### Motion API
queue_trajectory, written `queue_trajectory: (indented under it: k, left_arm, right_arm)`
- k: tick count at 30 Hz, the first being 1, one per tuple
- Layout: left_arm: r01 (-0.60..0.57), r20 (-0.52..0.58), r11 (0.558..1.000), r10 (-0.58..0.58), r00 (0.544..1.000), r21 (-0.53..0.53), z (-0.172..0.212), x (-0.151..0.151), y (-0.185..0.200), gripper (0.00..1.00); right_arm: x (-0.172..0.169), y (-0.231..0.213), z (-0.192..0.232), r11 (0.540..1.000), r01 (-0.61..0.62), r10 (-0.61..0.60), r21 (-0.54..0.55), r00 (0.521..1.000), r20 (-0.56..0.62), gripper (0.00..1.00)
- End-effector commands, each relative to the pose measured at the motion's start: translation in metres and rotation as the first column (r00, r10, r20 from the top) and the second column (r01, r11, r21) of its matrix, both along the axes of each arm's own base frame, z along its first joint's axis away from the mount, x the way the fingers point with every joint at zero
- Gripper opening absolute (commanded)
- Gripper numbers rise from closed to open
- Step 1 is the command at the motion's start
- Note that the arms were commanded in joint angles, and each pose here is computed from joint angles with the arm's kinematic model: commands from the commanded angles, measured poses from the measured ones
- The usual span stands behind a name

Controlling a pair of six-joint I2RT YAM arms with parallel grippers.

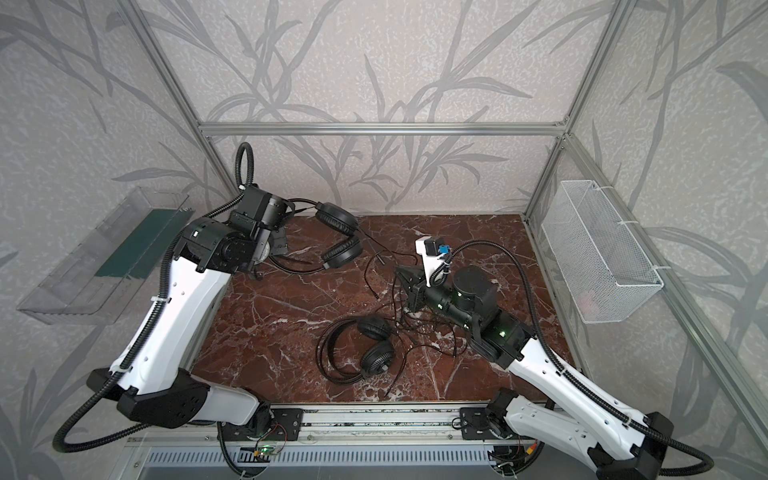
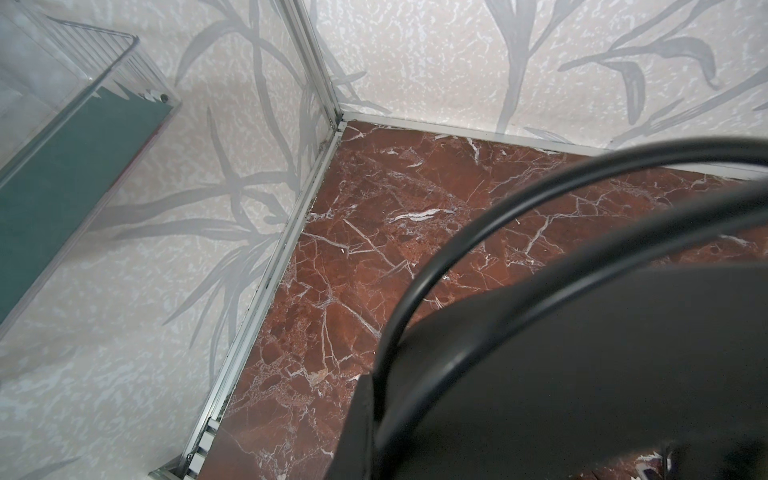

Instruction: Wrap the headphones

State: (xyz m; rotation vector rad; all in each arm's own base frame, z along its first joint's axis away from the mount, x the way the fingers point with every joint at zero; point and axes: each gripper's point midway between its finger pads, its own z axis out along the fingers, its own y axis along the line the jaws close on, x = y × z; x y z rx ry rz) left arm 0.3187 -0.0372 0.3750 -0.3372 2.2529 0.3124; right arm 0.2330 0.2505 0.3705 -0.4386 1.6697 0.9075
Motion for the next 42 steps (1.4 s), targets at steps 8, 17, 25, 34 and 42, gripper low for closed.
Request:
queue_trajectory:
  k: [8, 17, 25, 34, 42]
  left_arm:
    - [-0.005, 0.184, 0.991, 0.029, 0.983, -0.133, 0.037, -0.01, 0.005, 0.0]
    - [0.015, 0.279, 0.977, 0.046, 0.959, -0.213, 0.061, -0.021, 0.007, 0.0]
    - [0.111, 0.297, 0.959, -0.03, 0.954, -0.262, 0.071, -0.018, -0.01, 0.0]
    - [0.219, 0.339, 0.923, -0.106, 0.935, -0.318, 0.091, -0.032, -0.022, 0.0]
    - [0.323, 0.346, 0.874, -0.195, 0.918, -0.363, 0.096, -0.046, -0.036, 0.0]
  right_arm:
    - [0.051, -0.133, -0.007, 0.809, 0.586, -0.588, -0.056, 0.805, -0.082, 0.11]
    - [0.043, -0.083, -0.003, 0.967, 0.208, -0.177, 0.144, 0.963, -0.203, 0.73]
    - [-0.005, -0.037, 0.023, 0.988, -0.052, 0.044, 0.146, 0.998, 0.054, 0.76]
    - [0.006, 0.003, -0.017, 0.984, -0.163, 0.162, 0.078, 0.987, 0.017, 0.78]
    - [0.029, 0.014, -0.056, 0.99, -0.128, 0.129, 0.052, 0.992, -0.015, 0.7]
